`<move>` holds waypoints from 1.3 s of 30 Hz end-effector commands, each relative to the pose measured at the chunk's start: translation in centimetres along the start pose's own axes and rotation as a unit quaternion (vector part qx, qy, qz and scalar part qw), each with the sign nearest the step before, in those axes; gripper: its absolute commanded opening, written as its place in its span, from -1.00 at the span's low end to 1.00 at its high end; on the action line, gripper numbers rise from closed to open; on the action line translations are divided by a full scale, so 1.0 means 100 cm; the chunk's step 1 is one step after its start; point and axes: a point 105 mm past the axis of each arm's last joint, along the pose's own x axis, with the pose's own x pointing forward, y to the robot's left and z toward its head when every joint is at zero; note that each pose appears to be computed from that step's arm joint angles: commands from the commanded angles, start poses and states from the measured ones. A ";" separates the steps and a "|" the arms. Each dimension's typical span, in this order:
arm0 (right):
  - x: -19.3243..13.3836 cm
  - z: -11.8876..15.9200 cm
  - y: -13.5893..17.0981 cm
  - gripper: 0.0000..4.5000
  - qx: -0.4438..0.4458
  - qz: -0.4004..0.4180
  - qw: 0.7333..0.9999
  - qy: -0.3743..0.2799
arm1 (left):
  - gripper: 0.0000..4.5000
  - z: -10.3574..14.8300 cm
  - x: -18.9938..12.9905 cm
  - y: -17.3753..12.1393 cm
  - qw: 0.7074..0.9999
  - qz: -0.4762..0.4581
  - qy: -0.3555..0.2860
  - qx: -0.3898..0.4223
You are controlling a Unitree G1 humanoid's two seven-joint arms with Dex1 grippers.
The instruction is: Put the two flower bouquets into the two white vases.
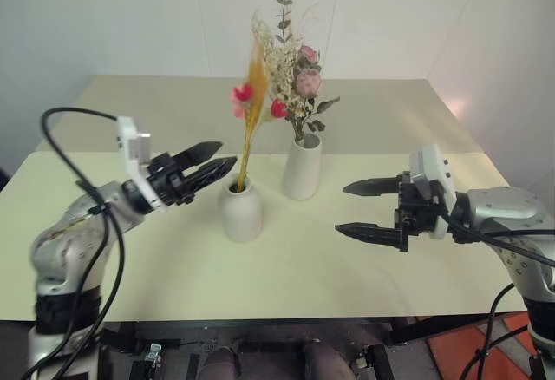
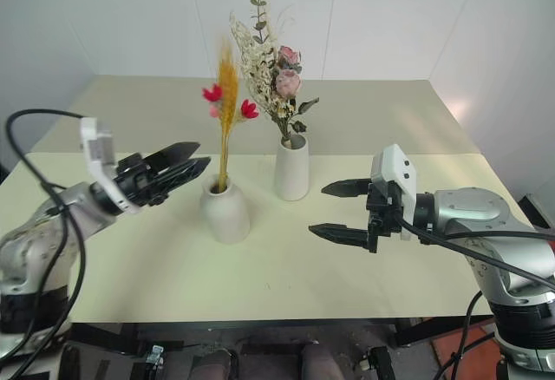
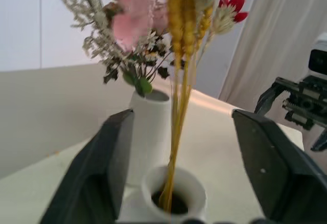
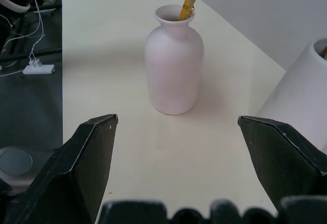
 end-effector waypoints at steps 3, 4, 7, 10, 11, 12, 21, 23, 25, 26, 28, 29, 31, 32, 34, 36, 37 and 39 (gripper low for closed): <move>-0.003 0.008 0.000 1.00 -0.025 -0.003 1.000 -0.014 | 0.99 0.014 -0.029 -0.008 0.997 0.016 0.034 0.062; -0.003 0.007 -0.001 1.00 -0.023 -0.004 1.000 -0.013 | 0.99 0.015 -0.034 -0.006 0.996 0.023 0.045 0.074; -0.005 0.003 -0.004 1.00 -0.019 -0.009 1.000 -0.010 | 0.99 0.017 -0.046 0.000 0.991 0.034 0.066 0.108; -0.007 0.001 -0.007 1.00 -0.015 -0.019 1.000 -0.008 | 0.99 0.018 -0.055 0.002 0.988 0.034 0.088 0.126; -0.008 0.000 -0.009 1.00 -0.014 -0.024 1.000 -0.006 | 0.99 0.018 -0.056 0.002 0.987 0.033 0.091 0.126; -0.009 -0.001 -0.011 1.00 -0.012 -0.031 0.999 -0.005 | 0.99 0.019 -0.057 0.002 0.987 0.031 0.092 0.127; -0.022 -0.008 -0.026 1.00 0.001 -0.089 0.996 0.001 | 0.99 0.012 -0.045 -0.005 0.989 0.005 0.085 0.121; -0.024 -0.009 -0.028 1.00 0.005 -0.100 0.995 0.002 | 0.99 0.011 -0.040 -0.007 0.989 -0.002 0.084 0.120; -0.024 -0.009 -0.030 1.00 0.006 -0.107 0.994 0.001 | 0.99 0.010 -0.036 -0.008 0.990 -0.008 0.080 0.116; -0.024 -0.009 -0.030 1.00 0.007 -0.109 0.994 0.002 | 0.99 0.010 -0.034 -0.010 0.990 -0.013 0.079 0.114; -0.024 -0.009 -0.030 1.00 0.008 -0.112 0.994 0.003 | 0.99 0.009 -0.031 -0.012 0.991 -0.019 0.077 0.110; -0.023 -0.009 -0.030 1.00 0.006 -0.114 0.993 0.004 | 0.99 0.008 -0.031 -0.013 0.991 -0.020 0.077 0.108; -0.022 -0.008 -0.029 1.00 0.005 -0.121 0.993 0.002 | 0.99 0.006 -0.029 -0.013 0.991 -0.020 0.076 0.105; -0.021 -0.008 -0.029 1.00 0.004 -0.125 0.992 0.001 | 0.99 0.006 -0.028 -0.013 0.992 -0.019 0.075 0.104; -0.021 -0.009 -0.029 1.00 0.007 -0.135 0.991 -0.001 | 0.99 0.006 -0.026 -0.013 0.992 -0.020 0.071 0.099; -0.021 -0.012 -0.027 1.00 0.008 -0.139 0.990 0.001 | 0.99 0.004 -0.025 -0.013 0.993 -0.018 0.068 0.092; -0.021 -0.013 -0.025 1.00 0.008 -0.141 0.990 0.002 | 0.99 0.002 -0.025 -0.014 0.993 -0.017 0.069 0.091; -0.022 -0.014 -0.024 1.00 0.009 -0.153 0.988 0.001 | 0.99 0.000 -0.024 -0.016 0.994 -0.013 0.061 0.085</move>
